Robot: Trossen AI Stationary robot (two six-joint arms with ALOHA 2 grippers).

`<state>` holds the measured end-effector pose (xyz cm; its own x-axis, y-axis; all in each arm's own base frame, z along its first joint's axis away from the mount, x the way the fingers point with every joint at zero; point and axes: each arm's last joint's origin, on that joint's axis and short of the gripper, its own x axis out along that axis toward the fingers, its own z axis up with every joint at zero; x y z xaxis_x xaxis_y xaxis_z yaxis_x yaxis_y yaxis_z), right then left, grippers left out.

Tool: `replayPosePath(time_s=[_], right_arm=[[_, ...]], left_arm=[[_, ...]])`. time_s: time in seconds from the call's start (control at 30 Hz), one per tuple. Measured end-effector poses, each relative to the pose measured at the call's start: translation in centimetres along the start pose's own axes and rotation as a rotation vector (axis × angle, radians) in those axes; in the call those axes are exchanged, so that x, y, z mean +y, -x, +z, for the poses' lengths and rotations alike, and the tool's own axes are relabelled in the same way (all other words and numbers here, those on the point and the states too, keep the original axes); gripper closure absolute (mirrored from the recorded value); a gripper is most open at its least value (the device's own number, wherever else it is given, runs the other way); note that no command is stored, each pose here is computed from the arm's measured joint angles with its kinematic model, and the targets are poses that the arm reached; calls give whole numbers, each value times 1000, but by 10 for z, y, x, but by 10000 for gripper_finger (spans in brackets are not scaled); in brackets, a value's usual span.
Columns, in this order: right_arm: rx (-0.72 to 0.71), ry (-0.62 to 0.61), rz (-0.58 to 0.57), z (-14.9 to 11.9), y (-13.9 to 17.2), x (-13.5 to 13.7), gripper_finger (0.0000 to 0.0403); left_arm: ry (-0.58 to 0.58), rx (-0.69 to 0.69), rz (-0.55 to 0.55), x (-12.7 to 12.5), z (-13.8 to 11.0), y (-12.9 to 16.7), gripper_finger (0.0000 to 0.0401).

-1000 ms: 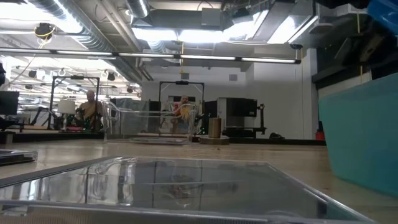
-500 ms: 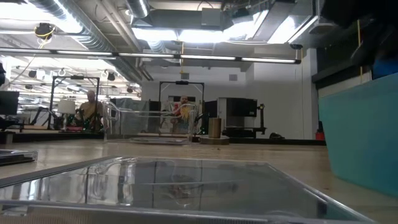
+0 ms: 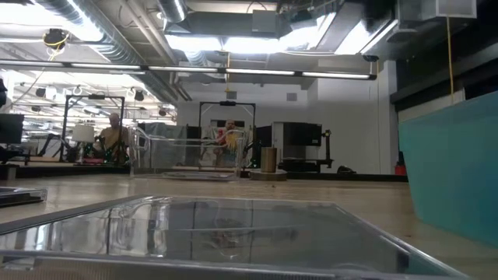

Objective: Pick & place jewel cases by type
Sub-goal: Put the left black cd case into the transparent bin

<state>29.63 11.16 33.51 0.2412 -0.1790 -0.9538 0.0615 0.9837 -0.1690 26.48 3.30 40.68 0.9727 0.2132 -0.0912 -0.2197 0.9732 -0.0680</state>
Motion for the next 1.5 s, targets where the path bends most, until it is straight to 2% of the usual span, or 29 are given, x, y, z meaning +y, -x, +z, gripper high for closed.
replayPosePath(time_s=[0.17,0.37,0.5,0.6,0.7,0.9,1.0,1.27,1.5], right_arm=[[-200,10,-137,15,13,-13,234],[-393,-109,-319,9,31,-32,234],[-480,-213,-463,-9,35,-45,234],[-518,-290,-506,-23,26,-56,234],[-540,-315,-481,-36,10,-66,234],[-640,-298,-220,-52,-31,-78,234],[-696,-285,-156,-55,-43,-85,234],[-675,-166,-145,-57,-54,-105,234],[-685,-86,-126,-54,-56,-124,234]], left_arm=[[76,72,-73,-5,-6,1,294],[82,264,-102,-27,-26,7,305],[102,473,-13,-48,-49,22,316],[145,592,85,-62,-68,35,324],[217,682,148,-75,-90,46,330],[422,777,220,-98,-132,59,337],[480,833,253,-109,-153,67,345],[590,1121,273,-149,-203,91,394],[633,1254,307,-179,-234,98,400]])
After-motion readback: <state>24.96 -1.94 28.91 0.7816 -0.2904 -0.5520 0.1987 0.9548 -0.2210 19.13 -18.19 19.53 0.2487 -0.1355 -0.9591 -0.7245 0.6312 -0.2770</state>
